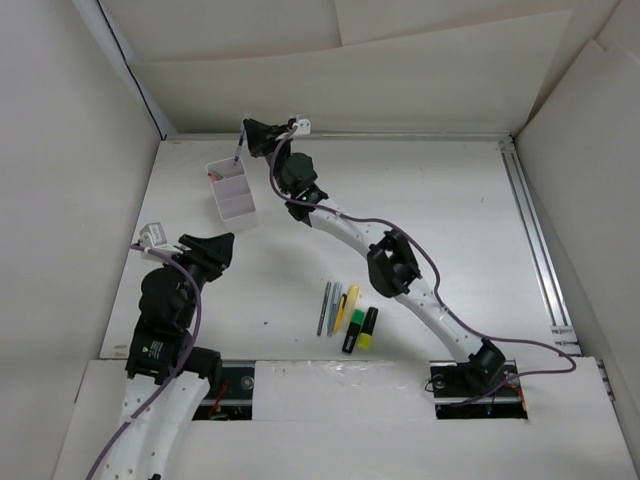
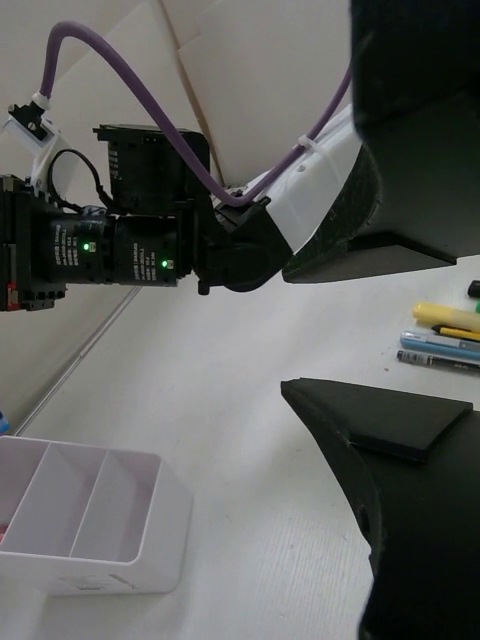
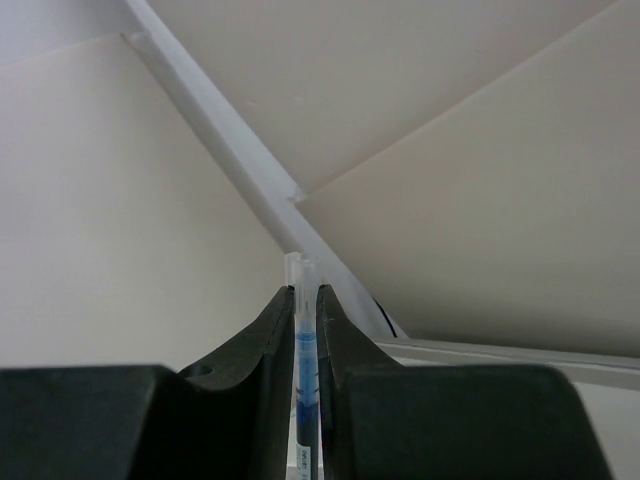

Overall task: Sort the stationery into containers
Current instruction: Place the pen in the storage box.

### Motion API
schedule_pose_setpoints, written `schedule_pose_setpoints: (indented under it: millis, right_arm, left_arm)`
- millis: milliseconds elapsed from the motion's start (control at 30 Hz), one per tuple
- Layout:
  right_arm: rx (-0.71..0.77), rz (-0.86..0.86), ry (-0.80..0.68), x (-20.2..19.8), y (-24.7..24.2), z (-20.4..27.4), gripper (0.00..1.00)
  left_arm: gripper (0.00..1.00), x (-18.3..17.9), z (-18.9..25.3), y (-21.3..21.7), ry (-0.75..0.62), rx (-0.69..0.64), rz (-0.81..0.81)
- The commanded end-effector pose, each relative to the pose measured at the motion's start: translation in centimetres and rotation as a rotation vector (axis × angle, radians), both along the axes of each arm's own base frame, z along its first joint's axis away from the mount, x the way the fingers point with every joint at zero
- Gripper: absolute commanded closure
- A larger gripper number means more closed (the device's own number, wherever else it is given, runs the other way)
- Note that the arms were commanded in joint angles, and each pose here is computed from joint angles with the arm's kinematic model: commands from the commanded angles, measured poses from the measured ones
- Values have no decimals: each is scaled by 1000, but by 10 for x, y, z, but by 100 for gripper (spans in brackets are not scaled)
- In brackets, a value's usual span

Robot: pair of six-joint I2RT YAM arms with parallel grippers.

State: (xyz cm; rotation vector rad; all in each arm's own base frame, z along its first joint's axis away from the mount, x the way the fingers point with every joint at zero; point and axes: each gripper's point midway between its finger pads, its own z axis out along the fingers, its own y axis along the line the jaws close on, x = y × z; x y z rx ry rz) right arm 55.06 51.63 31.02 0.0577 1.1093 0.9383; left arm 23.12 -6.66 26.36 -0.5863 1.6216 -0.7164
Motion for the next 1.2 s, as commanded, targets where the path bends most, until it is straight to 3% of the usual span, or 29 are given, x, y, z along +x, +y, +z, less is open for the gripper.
schedule_pose_setpoints:
  millis: [0,733,1167]
  right_arm:
    - [83,-37,-64,-8,-7,21,95]
    - [129,-110,-11,6,-16,-14,91]
    - [83,-100,6,8,-9,-31,89]
  left_arm:
    - [62,5,8,-4,-43,-17,-12]
    - [62,12,-9,-6,-15,-21,-12]
    - [62,14,-19,-8,0,-29,-20]
